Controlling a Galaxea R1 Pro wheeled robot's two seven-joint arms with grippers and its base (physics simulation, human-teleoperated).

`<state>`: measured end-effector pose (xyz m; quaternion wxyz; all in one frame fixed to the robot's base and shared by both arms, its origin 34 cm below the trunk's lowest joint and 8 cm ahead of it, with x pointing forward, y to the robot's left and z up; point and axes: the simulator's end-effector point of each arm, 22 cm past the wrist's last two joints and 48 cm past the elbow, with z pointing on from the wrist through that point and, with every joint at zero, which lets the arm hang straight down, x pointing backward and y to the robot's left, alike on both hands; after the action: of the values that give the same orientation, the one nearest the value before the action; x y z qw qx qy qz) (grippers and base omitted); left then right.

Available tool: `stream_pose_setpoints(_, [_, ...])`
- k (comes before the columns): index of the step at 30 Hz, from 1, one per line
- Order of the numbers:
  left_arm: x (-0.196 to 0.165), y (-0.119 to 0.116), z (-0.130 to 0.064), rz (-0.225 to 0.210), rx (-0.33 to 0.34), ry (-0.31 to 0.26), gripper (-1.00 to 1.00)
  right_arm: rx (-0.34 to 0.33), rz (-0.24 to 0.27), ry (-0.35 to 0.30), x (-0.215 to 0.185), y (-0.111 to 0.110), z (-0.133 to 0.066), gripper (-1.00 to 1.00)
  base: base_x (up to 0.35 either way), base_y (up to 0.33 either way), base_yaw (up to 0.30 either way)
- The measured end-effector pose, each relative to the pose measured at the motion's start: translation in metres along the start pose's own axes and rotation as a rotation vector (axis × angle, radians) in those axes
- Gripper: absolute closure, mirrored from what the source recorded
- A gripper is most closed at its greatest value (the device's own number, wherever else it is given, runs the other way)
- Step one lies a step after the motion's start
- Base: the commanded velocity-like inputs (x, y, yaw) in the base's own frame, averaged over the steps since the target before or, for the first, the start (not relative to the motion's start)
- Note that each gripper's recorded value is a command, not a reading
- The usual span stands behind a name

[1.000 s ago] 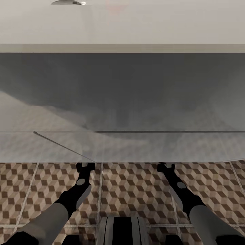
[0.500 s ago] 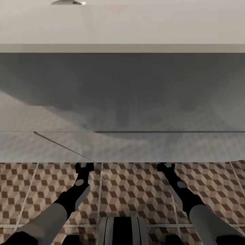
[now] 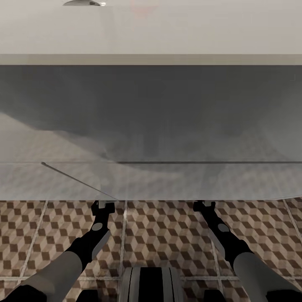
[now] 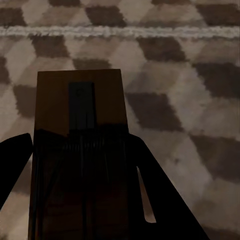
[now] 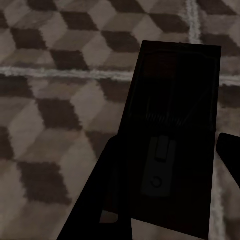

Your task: Take the four mousetraps from the cabinet in the bathroom and place them on the bathroom floor. Make sure all four end up on the same floor surface, and ensure that at least two of them are either under or directly next to the same bathroom sink.

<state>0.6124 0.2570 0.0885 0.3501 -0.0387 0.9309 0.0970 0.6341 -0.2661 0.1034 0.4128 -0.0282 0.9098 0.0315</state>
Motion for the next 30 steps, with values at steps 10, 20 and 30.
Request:
stream_pose_setpoints(10, [0.0001,-0.0037,-0.0008,0.001,0.006,0.0,1.0,-0.001,-0.001,0.0,0.0,0.0002,0.0,1.0,0.0,0.0,0.0])
stream_pose_setpoints(20, [0.0003,-0.0035,-0.0008,0.0,0.005,0.001,1.0,0.0,0.0,0.0,0.0,-0.0001,0.0,1.0,0.004,0.0,0.0])
stream_pose_setpoints(30, [0.0005,-0.0058,-0.0012,-0.003,0.007,0.003,1.0,0.0,0.0,0.0,0.0,-0.0001,0.0,1.0,0.069,0.0,0.0])
